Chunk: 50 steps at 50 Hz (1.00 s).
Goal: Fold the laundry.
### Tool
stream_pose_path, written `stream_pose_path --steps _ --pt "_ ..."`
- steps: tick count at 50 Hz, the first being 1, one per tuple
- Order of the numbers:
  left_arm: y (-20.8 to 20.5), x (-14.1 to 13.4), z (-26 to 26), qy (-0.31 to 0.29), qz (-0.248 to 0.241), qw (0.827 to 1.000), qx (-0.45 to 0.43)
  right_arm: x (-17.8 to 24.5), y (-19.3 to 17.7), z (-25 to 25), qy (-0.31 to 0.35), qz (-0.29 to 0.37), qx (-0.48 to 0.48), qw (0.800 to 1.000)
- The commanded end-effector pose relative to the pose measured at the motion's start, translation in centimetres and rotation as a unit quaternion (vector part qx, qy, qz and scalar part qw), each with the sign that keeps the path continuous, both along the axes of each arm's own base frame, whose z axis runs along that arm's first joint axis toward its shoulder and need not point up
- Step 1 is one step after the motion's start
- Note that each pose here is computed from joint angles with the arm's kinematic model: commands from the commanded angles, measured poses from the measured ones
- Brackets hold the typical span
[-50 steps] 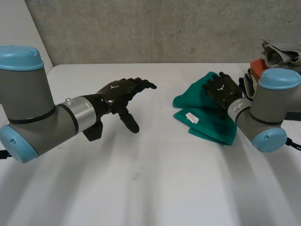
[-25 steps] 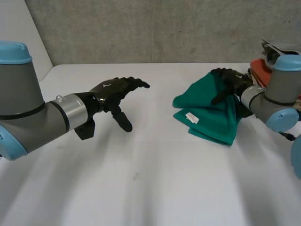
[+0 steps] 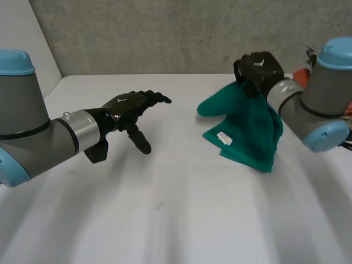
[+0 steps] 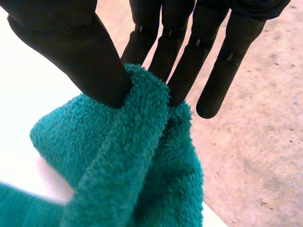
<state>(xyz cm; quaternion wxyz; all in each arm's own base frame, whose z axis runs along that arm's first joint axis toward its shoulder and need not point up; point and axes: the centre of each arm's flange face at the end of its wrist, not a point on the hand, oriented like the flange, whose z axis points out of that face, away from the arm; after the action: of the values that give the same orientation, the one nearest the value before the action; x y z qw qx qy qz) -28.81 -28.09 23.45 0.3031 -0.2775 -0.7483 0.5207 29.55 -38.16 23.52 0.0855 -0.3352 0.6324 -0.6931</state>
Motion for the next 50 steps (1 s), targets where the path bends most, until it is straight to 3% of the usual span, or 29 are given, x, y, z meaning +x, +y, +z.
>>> stream_pose_path --steps 1,6,11,22,25,28,34,38,50 --pt "0.0 0.1 0.0 0.0 0.0 1.0 0.001 -1.7 3.9 -4.2 0.136 0.013 0.035 0.99" --pt "0.2 -0.2 -0.1 0.0 -0.004 1.0 0.001 -3.3 5.2 -6.7 0.197 0.038 0.051 0.978" --pt "0.4 -0.4 -0.2 -0.002 -0.006 1.0 0.003 -4.1 4.7 -6.6 0.203 0.059 0.029 0.977" --pt "0.2 -0.1 0.0 -0.001 -0.002 1.0 0.0 -7.8 1.9 0.8 0.065 -0.011 0.016 0.998" --pt "0.2 -0.1 -0.1 -0.001 -0.002 1.0 0.001 -8.7 1.4 1.0 0.062 -0.013 0.025 0.998" --pt "0.3 -0.2 -0.2 -0.001 -0.004 1.0 0.002 -9.3 0.6 -0.5 0.079 -0.006 0.042 0.996" --pt "0.3 -0.3 -0.3 -0.002 -0.005 1.0 0.003 -11.7 -0.9 -2.9 0.174 0.008 0.012 0.985" --pt "0.3 -0.3 -0.3 -0.002 -0.004 1.0 0.003 -13.0 -1.0 -5.5 0.236 0.051 0.009 0.97" --pt "0.1 -0.4 -0.9 -0.004 -0.005 1.0 0.011 -13.2 -2.8 -8.8 0.203 0.072 0.006 0.977"
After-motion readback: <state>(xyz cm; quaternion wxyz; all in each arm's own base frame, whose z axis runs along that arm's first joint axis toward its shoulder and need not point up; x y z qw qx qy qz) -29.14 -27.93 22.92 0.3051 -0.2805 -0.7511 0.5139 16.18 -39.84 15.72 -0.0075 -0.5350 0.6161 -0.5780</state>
